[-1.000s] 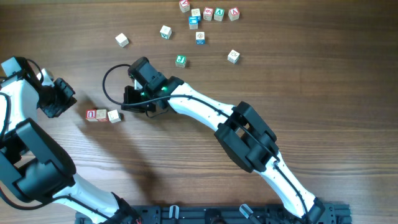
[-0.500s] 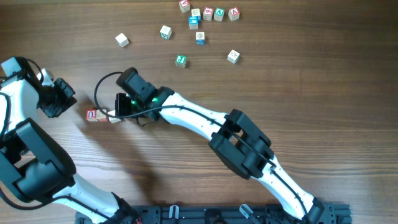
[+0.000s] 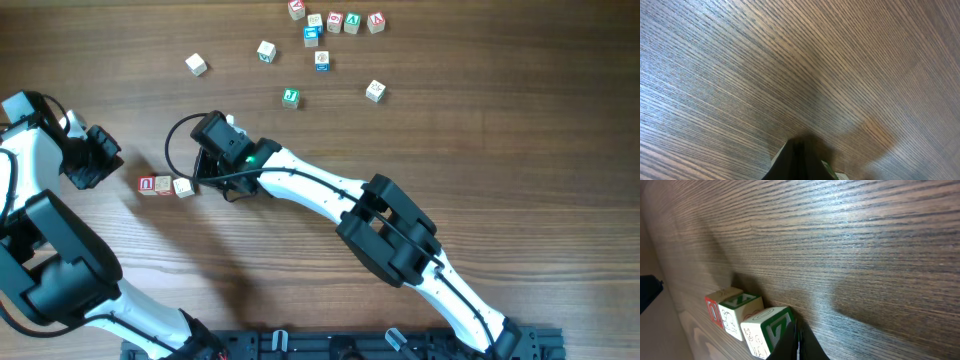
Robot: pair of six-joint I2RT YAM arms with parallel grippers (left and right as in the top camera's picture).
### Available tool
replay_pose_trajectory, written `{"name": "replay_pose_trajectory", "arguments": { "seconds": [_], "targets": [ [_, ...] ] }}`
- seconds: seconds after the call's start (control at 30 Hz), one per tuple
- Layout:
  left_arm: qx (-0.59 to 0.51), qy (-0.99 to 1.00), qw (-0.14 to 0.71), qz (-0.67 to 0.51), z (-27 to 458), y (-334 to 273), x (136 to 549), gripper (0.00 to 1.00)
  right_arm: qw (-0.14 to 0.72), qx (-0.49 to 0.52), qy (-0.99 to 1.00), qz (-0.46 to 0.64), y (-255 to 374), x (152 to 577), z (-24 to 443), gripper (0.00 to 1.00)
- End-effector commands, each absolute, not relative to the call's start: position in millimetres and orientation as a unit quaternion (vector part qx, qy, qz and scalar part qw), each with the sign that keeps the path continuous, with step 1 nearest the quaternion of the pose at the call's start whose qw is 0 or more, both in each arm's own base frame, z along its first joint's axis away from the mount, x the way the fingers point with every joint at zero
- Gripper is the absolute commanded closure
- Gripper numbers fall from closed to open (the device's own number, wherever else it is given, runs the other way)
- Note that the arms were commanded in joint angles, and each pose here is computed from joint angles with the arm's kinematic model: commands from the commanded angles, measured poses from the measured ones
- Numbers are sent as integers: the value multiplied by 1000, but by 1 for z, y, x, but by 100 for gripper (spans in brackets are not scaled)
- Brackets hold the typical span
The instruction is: Form a horizontal line
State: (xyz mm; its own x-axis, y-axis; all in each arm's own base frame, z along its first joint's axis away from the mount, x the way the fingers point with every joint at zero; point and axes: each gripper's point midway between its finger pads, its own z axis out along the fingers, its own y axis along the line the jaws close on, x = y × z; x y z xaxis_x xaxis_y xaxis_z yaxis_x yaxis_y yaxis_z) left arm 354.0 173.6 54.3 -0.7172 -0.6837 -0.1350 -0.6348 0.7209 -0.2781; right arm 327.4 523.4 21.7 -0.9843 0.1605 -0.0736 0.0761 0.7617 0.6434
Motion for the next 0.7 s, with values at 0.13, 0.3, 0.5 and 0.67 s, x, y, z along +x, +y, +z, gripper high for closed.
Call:
{"name": "replay_pose_trajectory", "arguments": {
  "seconds": [0.13, 0.3, 0.5, 0.67],
  "targets": [
    [-350, 922, 129, -109, 62, 176, 359, 96, 44, 67, 940, 333, 522, 323, 3, 95],
    [-350, 922, 129, -109, 62, 176, 359, 96, 27, 59, 935, 349, 530, 318, -2, 95],
    [-350, 921, 130, -108, 62, 177, 359, 96, 19, 50, 932, 358, 533, 315, -3, 95],
    [-350, 921, 130, -108, 62, 177, 359, 96, 16, 48, 932, 359, 533, 314, -3, 95]
  ]
}}
